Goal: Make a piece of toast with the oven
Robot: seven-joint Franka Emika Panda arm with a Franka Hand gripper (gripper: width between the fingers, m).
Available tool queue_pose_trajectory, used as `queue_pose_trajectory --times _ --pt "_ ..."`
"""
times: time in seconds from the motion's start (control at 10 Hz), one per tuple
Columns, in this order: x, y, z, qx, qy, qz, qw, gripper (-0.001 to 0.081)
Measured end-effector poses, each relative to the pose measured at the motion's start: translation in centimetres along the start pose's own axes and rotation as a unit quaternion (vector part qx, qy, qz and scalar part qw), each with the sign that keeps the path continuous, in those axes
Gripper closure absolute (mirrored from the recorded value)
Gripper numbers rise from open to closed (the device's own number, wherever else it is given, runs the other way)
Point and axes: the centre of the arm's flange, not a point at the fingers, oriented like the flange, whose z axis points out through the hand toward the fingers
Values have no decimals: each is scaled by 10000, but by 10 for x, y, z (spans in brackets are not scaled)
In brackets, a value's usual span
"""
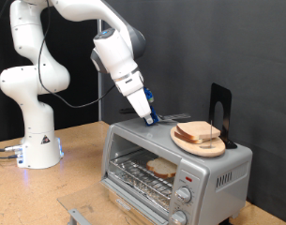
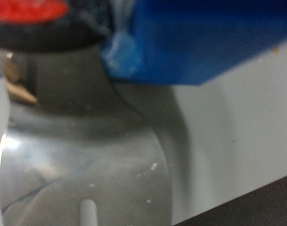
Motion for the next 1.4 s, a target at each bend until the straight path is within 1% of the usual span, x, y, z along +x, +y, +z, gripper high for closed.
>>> queue_pose_trajectory --times 0.1,0.2,0.3,0.5,0.7,0.9,1.1,1.2,1.4 --pt "0 1 0 26 31 16 10000 100" --pt "1 2 -2 83 128 15 9999 29" --pt "2 5 -7 170 263 -25 9995 3" --pt "5 9 -25 357 433 -67 9984 -2" --pt "7 10 -47 556 506 -96 9971 -2" --pt "3 13 -65 641 540 -146 9964 -2" --pt "2 13 -63 667 529 -107 9963 -2" --pt "2 19 -69 879 713 4 9936 -2" --pt "-7 42 -95 1356 959 138 9860 -2"
